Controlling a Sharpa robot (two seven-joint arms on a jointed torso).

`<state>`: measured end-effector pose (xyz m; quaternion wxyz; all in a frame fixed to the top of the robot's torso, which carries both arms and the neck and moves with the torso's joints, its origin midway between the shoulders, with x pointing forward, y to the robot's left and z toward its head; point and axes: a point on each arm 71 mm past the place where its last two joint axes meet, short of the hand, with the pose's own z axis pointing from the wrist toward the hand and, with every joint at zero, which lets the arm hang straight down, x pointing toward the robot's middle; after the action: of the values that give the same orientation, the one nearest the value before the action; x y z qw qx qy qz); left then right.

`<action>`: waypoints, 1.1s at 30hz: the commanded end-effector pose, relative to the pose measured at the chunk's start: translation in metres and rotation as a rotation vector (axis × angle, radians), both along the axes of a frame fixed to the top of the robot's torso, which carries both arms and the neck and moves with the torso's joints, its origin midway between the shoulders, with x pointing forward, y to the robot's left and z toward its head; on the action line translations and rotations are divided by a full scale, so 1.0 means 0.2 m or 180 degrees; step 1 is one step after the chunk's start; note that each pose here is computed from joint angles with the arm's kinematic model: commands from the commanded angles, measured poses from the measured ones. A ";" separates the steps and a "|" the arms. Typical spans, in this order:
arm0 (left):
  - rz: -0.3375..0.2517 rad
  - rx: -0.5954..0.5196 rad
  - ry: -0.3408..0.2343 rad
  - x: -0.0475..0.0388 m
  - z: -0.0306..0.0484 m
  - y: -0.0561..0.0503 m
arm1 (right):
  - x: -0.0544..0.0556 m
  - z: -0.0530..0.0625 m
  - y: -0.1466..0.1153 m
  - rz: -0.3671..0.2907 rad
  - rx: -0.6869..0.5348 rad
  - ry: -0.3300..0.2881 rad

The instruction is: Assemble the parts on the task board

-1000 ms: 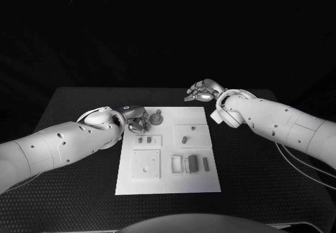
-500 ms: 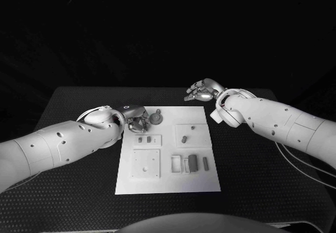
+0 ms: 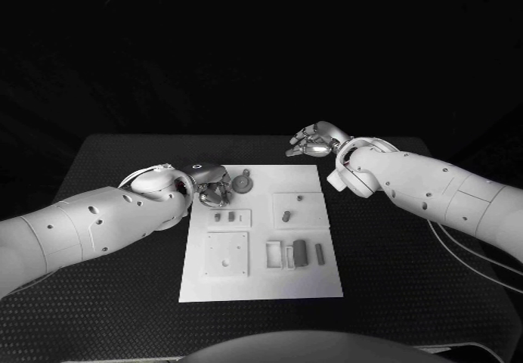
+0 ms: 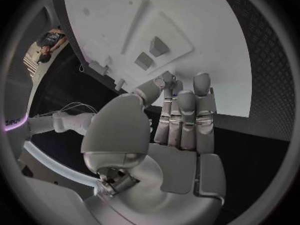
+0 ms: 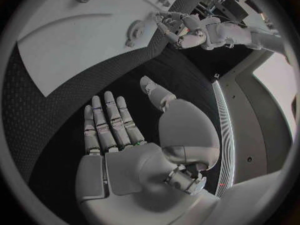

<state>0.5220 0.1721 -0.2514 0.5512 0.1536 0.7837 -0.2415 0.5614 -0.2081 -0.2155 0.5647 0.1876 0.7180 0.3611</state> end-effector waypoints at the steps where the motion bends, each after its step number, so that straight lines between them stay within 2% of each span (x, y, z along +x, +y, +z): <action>1: -0.0180 0.0179 0.0082 -0.044 -0.059 -0.04 | 0.00 0.00 0.00 0.0041 0.0002 -0.0001; 7: -0.0268 0.0160 -0.0053 -0.058 -0.049 -0.07 | 0.00 -0.01 0.00 0.0041 0.0002 0.0004; 14: -0.0289 0.0132 -0.0091 -0.059 -0.044 -0.08 | 0.00 -0.01 0.01 0.0042 0.0003 0.0005; 25: -0.0268 0.0160 -0.0065 -0.055 -0.048 -0.08 | -0.01 -0.01 0.00 0.0039 0.0002 0.0006; 33: -0.0205 0.0269 0.0046 -0.049 -0.065 -0.07 | -0.01 -0.01 0.00 0.0038 0.0002 0.0006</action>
<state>0.5178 0.1612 -0.2530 0.5616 0.1895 0.7705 -0.2343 0.5606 -0.2086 -0.2175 0.5636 0.1885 0.7189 0.3604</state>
